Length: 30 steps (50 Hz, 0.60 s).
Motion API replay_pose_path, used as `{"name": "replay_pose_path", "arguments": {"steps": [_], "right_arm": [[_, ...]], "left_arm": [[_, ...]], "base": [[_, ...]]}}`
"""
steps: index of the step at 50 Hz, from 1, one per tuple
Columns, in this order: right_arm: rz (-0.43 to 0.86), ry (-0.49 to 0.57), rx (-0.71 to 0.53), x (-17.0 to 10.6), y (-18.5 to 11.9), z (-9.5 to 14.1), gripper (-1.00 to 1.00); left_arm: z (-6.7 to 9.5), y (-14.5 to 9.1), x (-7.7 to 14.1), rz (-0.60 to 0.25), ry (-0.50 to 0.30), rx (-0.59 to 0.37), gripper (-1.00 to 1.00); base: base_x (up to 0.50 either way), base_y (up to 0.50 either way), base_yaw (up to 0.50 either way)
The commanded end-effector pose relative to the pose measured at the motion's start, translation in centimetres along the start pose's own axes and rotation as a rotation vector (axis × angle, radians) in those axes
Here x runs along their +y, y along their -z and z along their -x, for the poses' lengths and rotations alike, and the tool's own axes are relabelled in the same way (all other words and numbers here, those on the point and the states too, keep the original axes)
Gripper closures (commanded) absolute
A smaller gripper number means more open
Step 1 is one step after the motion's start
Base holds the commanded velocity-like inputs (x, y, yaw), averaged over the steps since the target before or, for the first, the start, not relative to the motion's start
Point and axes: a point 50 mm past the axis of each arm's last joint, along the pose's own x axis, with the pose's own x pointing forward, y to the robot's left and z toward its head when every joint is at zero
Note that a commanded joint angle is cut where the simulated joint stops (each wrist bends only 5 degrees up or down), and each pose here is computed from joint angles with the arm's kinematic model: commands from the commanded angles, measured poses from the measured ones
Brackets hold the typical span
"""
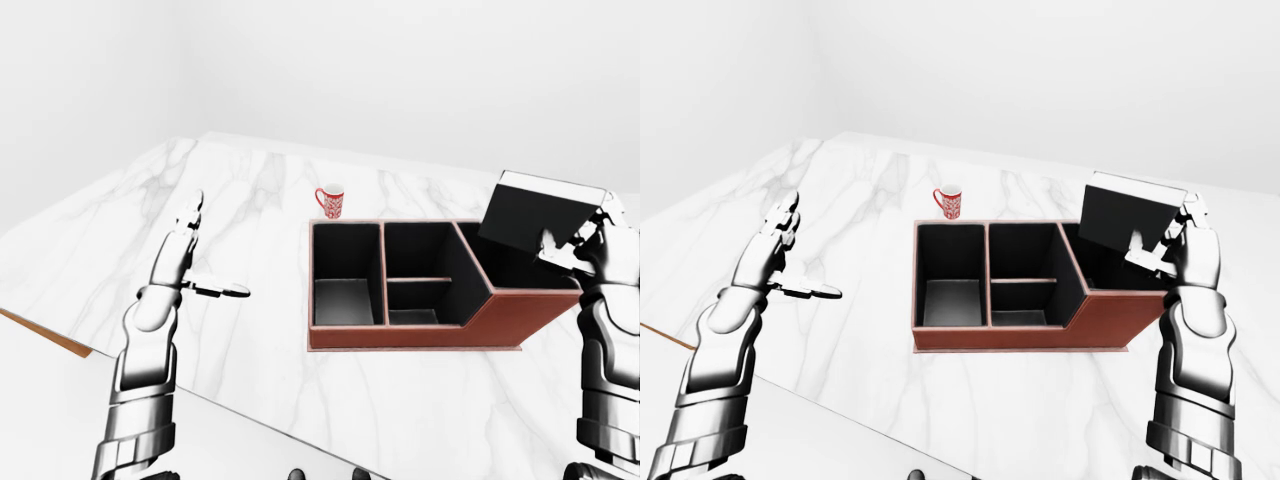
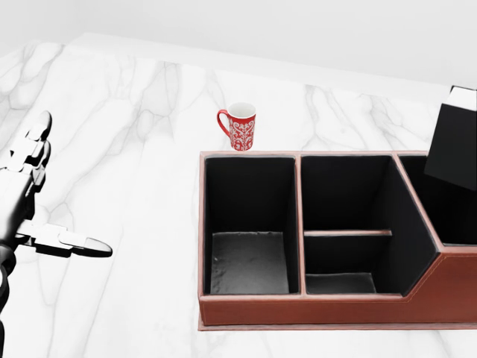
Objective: Pick up the book and place it in the right compartment of the caddy.
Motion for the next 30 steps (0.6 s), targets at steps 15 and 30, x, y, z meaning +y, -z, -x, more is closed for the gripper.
{"name": "replay_pose_path", "arguments": {"steps": [15,30], "right_arm": [[-0.063,0.001,-0.069,0.4,-1.4,0.2,1.00],[-0.065,0.011,-0.024,0.1,-0.5,-0.2,1.00]], "left_arm": [[-0.2,0.2,0.1,0.056,-0.008,0.002,-1.00],[-0.2,0.0,0.2,0.052,-0.006,-0.009,-1.00]], "base": [[0.00,0.00,0.00],[0.00,0.00,0.00]]}}
